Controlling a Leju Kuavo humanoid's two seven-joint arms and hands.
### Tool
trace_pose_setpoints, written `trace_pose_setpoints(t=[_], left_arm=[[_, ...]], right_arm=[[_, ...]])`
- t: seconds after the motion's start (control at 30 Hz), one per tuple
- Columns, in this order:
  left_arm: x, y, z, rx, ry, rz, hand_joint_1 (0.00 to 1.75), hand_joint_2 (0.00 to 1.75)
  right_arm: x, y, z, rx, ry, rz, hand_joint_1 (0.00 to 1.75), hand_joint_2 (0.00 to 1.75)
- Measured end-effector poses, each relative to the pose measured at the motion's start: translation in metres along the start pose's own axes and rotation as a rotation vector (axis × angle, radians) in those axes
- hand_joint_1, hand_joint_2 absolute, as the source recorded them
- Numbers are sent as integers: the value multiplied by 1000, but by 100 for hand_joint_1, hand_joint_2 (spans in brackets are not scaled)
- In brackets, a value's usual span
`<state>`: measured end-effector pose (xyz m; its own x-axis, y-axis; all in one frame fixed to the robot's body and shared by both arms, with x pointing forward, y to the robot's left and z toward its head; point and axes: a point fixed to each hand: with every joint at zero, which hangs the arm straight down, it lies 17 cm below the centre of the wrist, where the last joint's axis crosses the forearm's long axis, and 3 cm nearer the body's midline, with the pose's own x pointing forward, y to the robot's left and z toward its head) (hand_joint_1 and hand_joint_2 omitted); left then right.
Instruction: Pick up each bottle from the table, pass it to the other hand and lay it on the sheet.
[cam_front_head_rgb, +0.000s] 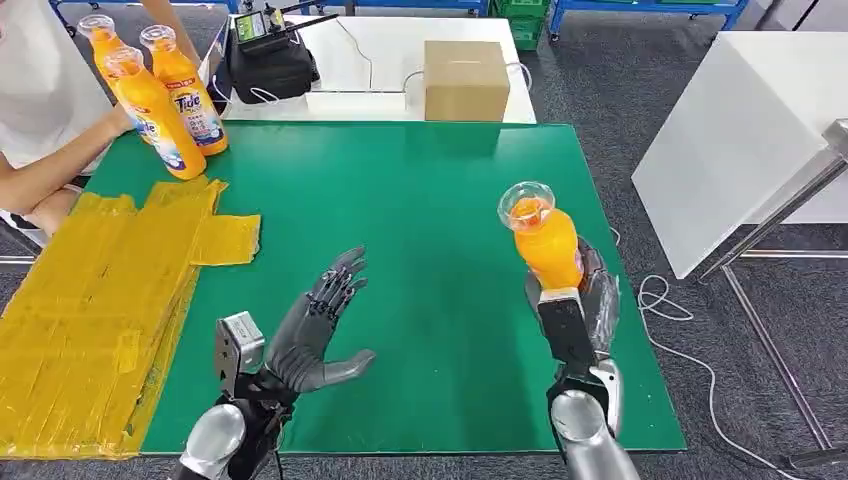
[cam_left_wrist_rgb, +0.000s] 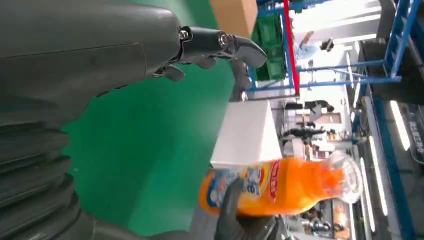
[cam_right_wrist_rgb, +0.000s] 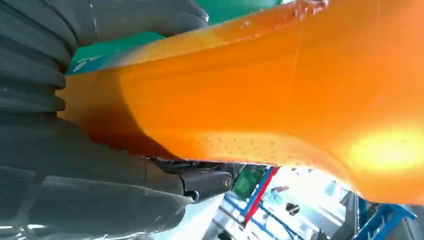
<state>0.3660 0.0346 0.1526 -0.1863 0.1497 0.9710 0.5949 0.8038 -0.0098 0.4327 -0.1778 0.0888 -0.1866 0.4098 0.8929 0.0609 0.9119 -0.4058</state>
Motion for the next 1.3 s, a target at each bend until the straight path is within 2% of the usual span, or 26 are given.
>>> trace_pose_setpoints(t=[0.23,0.47,0.63,0.93,1.1,1.3], left_arm=[[0,-6,-8,-28,0,10,0,175],[-3,-5,-12,-19,16,27,0,175],[-7,12,-13,66,19,-40,0,175],[-4,41,-14,209,-4,-197,0,175],[-5,52,-9,272,-9,-263,0,175],[-5,56,-5,303,-16,-234,0,175]], right_arm=[[19,20,-7,23,-18,-76,175,175],[43,76,-3,151,-43,-118,175,175],[67,134,22,322,-86,-128,175,175],[106,202,73,576,-191,-99,175,175],[113,214,85,642,-254,-22,175,175],[113,218,86,664,-289,54,175,175]])
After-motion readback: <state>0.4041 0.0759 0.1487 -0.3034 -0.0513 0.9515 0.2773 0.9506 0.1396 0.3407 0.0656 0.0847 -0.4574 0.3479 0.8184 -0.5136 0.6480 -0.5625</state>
